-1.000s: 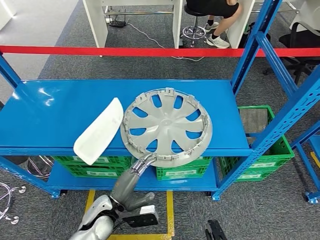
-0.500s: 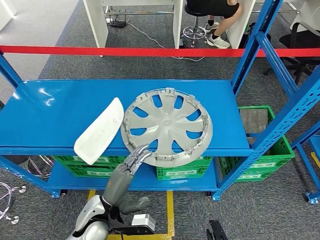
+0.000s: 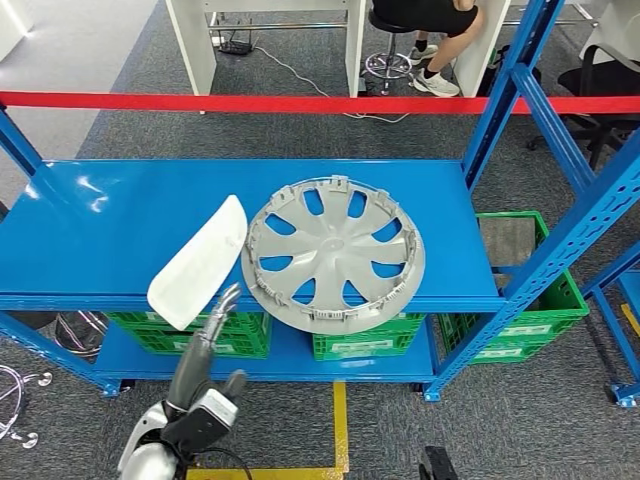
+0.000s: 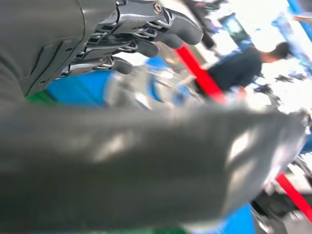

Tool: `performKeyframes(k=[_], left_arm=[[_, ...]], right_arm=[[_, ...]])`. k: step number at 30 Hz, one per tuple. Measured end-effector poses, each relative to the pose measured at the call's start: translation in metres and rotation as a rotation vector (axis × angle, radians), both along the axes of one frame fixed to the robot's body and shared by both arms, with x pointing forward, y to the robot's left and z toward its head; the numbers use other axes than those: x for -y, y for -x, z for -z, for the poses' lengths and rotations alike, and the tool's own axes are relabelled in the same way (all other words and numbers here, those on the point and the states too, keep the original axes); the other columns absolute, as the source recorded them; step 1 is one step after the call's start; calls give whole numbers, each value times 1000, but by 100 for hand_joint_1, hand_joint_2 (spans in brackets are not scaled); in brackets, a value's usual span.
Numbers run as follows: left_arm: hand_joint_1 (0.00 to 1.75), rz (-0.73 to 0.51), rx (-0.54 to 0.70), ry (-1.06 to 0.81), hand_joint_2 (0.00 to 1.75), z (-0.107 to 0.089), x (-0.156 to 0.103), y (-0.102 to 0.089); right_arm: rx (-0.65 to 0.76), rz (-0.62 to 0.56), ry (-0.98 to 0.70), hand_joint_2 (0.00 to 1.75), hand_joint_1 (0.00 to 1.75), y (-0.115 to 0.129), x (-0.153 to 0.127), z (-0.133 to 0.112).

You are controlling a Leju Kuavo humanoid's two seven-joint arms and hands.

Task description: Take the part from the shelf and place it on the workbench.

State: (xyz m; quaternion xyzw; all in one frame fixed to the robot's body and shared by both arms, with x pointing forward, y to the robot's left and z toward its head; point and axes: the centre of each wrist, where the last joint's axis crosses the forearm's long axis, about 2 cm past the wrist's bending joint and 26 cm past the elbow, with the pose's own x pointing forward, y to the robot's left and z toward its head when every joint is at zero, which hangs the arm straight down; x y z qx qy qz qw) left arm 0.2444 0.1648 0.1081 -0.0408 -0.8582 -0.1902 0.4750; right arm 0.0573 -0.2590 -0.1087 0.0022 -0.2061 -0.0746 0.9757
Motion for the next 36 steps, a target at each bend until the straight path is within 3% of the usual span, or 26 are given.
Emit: performKeyframes(k=[5, 17, 25, 36], left_arm=[[0, -82, -53, 3, 175, 10, -36, -3], [0, -207, -49, -71, 175, 15, -67, -4], [0, -414, 151, -419, 175, -8, -97, -8], [0, -633, 450, -704, 175, -45, -109, -13]], right_arm=[[-1, 16, 1, 0, 0, 4, 1, 1], [-6, 37, 2, 0, 0, 5, 2, 1], [-21, 61, -2, 0, 0, 7, 3, 1], [-24, 54, -8, 0, 0, 8, 3, 1]])
